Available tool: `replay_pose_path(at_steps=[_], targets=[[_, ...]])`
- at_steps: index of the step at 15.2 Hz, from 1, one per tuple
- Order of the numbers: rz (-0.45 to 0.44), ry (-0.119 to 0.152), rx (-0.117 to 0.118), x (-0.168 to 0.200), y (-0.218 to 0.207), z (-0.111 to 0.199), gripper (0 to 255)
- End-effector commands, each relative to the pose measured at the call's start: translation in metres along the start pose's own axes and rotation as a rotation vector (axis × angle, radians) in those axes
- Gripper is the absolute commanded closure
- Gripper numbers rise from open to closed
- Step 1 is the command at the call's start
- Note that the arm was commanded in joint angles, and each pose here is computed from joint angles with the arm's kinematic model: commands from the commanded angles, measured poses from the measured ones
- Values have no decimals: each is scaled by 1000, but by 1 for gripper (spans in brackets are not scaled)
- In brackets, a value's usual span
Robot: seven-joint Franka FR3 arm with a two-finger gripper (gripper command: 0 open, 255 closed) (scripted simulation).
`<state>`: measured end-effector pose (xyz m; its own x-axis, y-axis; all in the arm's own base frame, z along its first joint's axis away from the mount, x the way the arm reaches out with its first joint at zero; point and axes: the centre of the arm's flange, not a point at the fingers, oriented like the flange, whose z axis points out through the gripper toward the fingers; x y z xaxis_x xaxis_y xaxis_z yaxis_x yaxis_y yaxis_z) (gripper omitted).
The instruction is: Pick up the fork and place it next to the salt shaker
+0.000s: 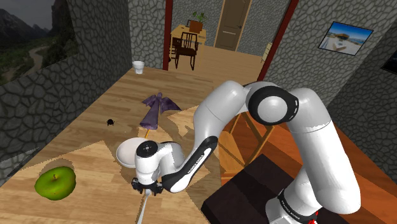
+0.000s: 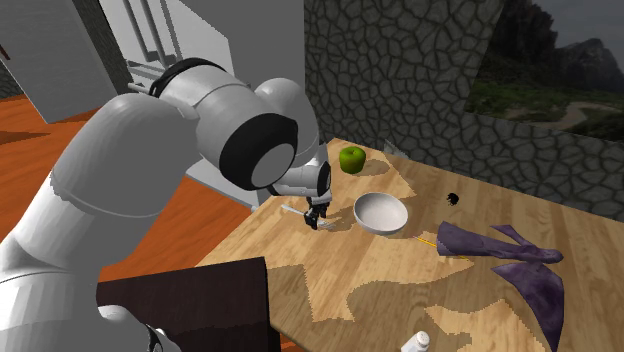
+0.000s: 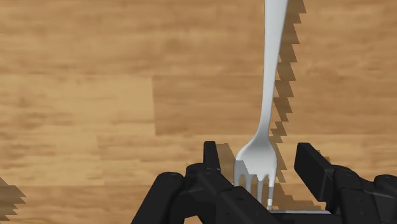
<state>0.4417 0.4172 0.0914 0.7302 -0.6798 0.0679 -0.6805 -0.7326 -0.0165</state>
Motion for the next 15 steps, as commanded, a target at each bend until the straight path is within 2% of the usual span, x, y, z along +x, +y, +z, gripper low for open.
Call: replay_pose_path(at_steps=[1, 7, 15], targets=[[1, -2, 2, 0, 0, 2, 255], [1, -2, 2, 0, 0, 2, 255], [1, -2, 2, 3, -1, -41, 255]])
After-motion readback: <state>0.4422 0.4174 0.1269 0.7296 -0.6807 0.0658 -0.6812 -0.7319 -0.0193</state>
